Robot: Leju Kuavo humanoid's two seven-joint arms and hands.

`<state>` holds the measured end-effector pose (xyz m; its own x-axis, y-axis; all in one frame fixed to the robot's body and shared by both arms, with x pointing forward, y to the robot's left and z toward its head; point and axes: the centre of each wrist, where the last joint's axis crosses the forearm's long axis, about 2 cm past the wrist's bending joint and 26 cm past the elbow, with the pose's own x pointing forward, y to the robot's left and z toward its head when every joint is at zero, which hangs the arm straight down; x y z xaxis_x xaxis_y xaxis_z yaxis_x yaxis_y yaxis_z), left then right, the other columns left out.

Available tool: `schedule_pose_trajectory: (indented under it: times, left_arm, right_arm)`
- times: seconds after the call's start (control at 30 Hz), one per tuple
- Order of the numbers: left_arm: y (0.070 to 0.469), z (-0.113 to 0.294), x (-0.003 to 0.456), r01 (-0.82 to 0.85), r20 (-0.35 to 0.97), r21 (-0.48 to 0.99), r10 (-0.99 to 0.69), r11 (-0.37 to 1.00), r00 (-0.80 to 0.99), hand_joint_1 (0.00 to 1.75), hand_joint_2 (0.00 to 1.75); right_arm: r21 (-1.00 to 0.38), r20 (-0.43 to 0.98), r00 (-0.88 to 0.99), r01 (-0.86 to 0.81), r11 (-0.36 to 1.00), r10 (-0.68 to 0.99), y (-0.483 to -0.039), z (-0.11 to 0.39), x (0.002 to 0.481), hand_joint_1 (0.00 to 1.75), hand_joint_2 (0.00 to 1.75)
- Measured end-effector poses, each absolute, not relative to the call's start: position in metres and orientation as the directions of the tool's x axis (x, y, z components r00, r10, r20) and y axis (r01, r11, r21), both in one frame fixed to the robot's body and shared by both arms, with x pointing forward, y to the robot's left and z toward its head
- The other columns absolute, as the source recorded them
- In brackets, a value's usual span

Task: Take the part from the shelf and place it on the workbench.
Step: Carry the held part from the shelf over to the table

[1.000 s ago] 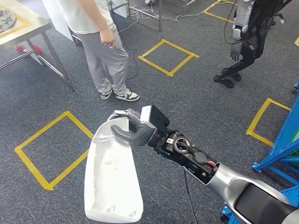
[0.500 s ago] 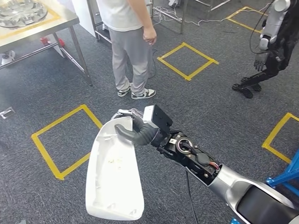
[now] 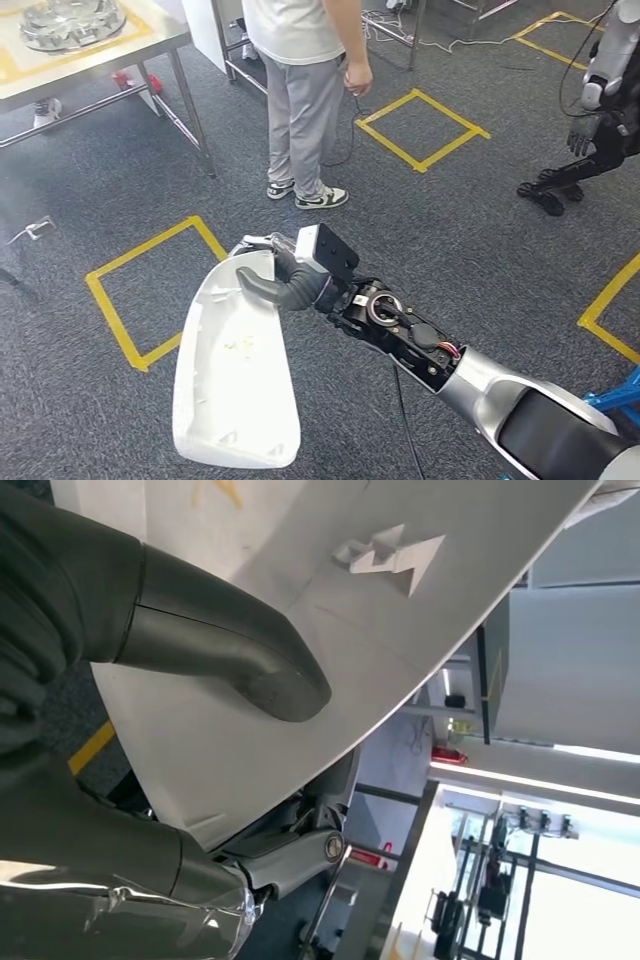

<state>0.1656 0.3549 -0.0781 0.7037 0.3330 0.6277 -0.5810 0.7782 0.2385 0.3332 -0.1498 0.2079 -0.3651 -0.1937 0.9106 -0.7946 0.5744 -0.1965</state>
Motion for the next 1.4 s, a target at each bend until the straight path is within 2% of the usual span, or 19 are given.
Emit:
schedule_pose_trajectory:
  times: [0.3, 0.8, 1.4]
  left_arm:
    - [0.3526, -0.078, 0.1664, -0.609, 0.694, 0.232, 0.31, 0.758, 0.65, 0.0, 1.75]
    - [0.3482, -0.079, 0.1665, -0.586, 0.679, 0.159, 0.344, 0.794, 0.649, 0.0, 1.75]
    - [0.3503, -0.0789, 0.1653, -0.58, 0.664, 0.206, 0.323, 0.788, 0.674, 0.0, 1.75]
  right_arm:
    - [-0.196, 0.919, -0.356, -0.786, 0.586, -0.17, -0.1495, 0.2083, 0.3329, 1.75, 1.75]
    - [-0.191, 0.921, -0.351, -0.785, 0.589, -0.17, -0.1491, 0.2083, 0.3316, 1.75, 1.75]
    - [-0.189, 0.922, -0.351, -0.776, 0.601, -0.163, -0.1496, 0.2046, 0.3297, 1.75, 1.75]
